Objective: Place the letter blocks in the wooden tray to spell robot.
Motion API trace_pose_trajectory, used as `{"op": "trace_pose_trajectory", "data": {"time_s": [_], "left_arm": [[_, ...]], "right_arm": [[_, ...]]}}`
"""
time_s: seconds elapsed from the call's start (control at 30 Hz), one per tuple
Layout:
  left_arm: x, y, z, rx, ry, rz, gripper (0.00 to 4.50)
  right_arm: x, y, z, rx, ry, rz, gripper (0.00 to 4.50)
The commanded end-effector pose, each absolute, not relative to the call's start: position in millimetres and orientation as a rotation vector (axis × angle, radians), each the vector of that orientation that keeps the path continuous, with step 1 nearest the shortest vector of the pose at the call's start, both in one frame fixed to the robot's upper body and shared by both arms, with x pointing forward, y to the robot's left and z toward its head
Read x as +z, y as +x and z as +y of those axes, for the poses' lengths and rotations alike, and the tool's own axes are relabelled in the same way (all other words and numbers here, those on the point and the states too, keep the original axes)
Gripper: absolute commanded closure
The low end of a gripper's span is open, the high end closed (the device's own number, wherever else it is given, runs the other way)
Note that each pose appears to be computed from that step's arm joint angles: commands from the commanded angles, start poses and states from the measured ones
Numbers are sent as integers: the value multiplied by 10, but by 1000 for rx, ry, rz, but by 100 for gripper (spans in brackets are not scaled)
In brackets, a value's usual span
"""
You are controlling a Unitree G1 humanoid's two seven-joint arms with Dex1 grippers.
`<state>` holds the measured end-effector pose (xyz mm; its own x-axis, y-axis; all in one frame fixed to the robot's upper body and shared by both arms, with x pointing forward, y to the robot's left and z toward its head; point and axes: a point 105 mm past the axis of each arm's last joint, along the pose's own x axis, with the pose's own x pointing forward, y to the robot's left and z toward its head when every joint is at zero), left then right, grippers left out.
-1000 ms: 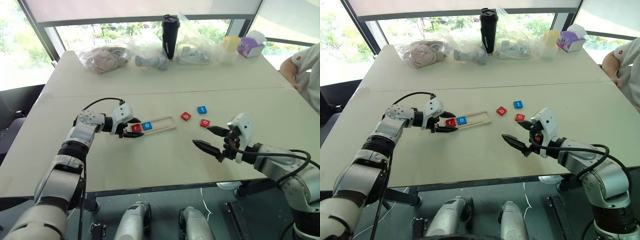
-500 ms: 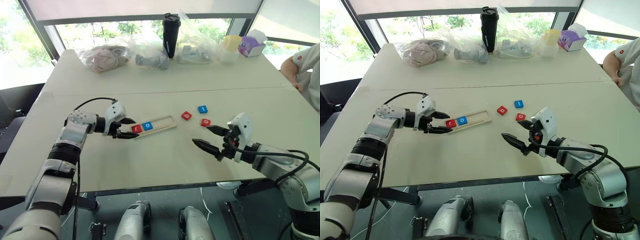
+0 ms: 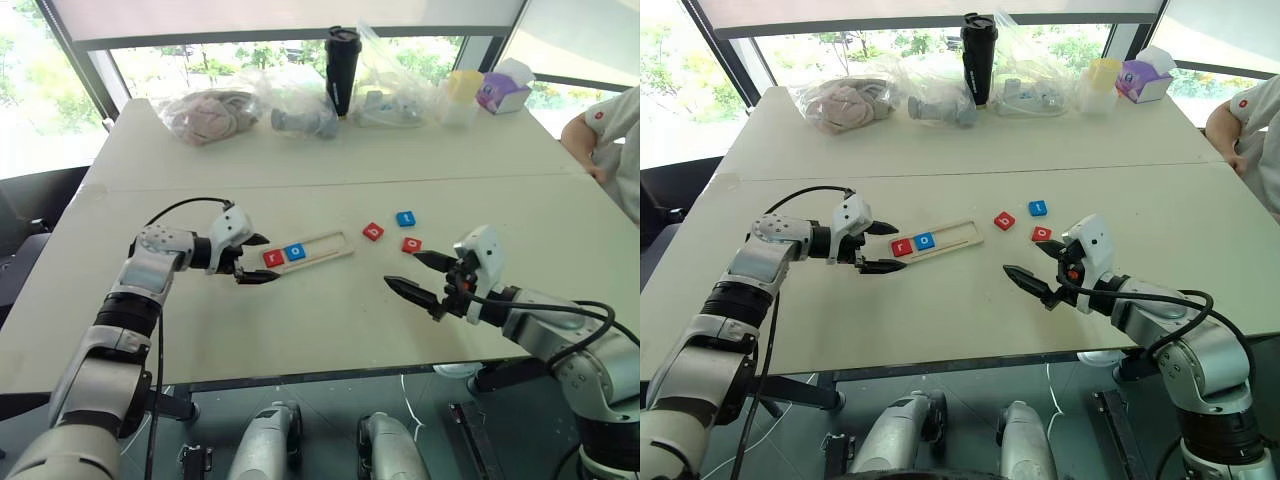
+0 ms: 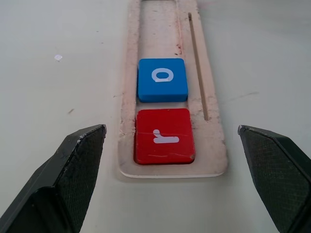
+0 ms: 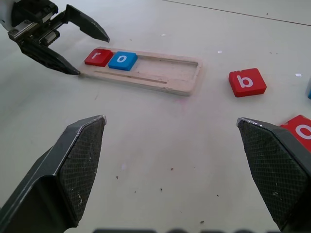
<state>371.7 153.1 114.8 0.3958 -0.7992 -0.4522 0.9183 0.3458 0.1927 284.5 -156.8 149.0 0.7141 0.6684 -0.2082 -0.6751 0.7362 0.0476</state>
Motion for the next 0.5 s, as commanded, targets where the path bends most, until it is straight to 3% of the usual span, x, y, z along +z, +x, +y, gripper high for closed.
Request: {"op": "trace_pose_trajectory", "data": {"time_s": [0.03, 0.27, 0.37, 0.4, 0.5], "left_arm": [[1095, 3707, 1538, -1126, 484, 325, 1], [879, 3667, 1513, -1156, 533, 409, 1], [887, 3683, 1493, -1156, 529, 399, 74], [890, 3691, 1494, -1152, 529, 398, 120], [890, 3716, 1502, -1141, 539, 398, 132]], "right_arm": [[1603, 2869, -1553, 744, -42, 160, 0], [1618, 2889, -1567, 732, -42, 150, 0], [1620, 2885, -1573, 728, -42, 149, 0], [1620, 2882, -1579, 725, -42, 148, 0], [1622, 2877, -1596, 718, -42, 147, 0]]}}
